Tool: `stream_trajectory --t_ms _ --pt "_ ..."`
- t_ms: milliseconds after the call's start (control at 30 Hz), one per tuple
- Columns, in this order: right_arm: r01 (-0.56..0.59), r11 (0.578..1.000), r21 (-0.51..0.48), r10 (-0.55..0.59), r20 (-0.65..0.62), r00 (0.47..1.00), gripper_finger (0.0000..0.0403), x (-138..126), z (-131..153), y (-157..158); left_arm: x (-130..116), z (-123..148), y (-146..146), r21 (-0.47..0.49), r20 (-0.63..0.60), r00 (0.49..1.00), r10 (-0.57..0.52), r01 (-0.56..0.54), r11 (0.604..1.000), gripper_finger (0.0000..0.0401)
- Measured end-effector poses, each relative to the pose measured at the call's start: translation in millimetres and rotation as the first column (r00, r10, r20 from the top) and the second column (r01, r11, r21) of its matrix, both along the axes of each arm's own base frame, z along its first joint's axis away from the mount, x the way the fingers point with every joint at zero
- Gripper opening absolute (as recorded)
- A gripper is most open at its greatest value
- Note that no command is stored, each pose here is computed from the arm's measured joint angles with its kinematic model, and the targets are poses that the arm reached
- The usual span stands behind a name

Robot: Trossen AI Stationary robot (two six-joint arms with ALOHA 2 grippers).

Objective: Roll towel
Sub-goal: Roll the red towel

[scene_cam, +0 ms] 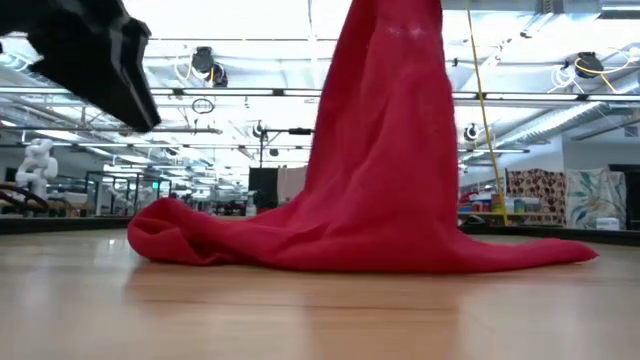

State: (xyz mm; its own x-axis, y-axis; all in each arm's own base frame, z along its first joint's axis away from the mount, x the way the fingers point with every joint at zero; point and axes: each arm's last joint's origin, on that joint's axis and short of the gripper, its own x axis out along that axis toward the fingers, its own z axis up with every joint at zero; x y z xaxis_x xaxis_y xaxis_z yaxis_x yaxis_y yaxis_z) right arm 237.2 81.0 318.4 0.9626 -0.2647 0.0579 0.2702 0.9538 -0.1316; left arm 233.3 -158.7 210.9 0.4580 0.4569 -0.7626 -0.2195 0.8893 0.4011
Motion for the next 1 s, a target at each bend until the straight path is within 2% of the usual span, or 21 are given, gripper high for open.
stream_trajectory --t_ms 100,200,333,467,567,633,833,933,1000 --pt "-0.072 0.997 0.002 0.072 0.006 0.997 0.0 -0.3 0.8 1.8 2.0 3.3 -3.3 0.115 0.086 0.995 -0.047 0.037 0.993 0.0153" --pt "-0.154 0.988 0.022 0.153 0.01 0.988 0.0 1.2 -0.4 4.6 12.9 9.0 -0.9 0.25 0.212 0.975 -0.068 0.013 0.968 0.0153" --pt "-0.186 0.981 0.045 0.188 -0.028 0.982 0.0 6.1 -9.0 9.8 33.0 15.5 3.6 0.302 0.261 0.958 -0.115 0.033 0.953 0.0153" --pt "-0.196 0.98 0.043 0.2 -0.106 0.974 0.0 13.0 -23.9 16.9 52.8 24.3 7.4 0.301 0.32 0.934 -0.158 0.058 0.952 0.0153" --pt "-0.209 0.976 0.065 0.217 -0.174 0.96 0.0 17.8 -38.6 25.4 66.8 31.3 7.2 0.231 0.349 0.902 -0.254 0.18 0.956 0.0153" --pt "-0.22 0.973 0.073 0.23 -0.204 0.952 0.0 21.2 -47.4 31.8 74.0 37.8 4.6 0.212 0.39 0.862 -0.325 0.259 0.942 0.0153" --pt "-0.246 0.968 0.058 0.252 -0.247 0.936 0.0 25.1 -60.3 43.4 89.8 49.4 9.1 0.21 0.464 0.76 -0.455 0.405 0.89 0.0153" --pt "-0.247 0.967 0.06 0.254 -0.234 0.938 0.0 25.2 -59.3 44.3 97.5 53.4 12.8 0.178 0.528 0.703 -0.476 0.457 0.872 0.0156" --pt "-0.248 0.967 0.059 0.255 -0.223 0.941 0.0 25.5 -58.2 44.5 101.8 52.9 15.0 0.178 0.545 0.688 -0.478 0.462 0.869 0.0168"
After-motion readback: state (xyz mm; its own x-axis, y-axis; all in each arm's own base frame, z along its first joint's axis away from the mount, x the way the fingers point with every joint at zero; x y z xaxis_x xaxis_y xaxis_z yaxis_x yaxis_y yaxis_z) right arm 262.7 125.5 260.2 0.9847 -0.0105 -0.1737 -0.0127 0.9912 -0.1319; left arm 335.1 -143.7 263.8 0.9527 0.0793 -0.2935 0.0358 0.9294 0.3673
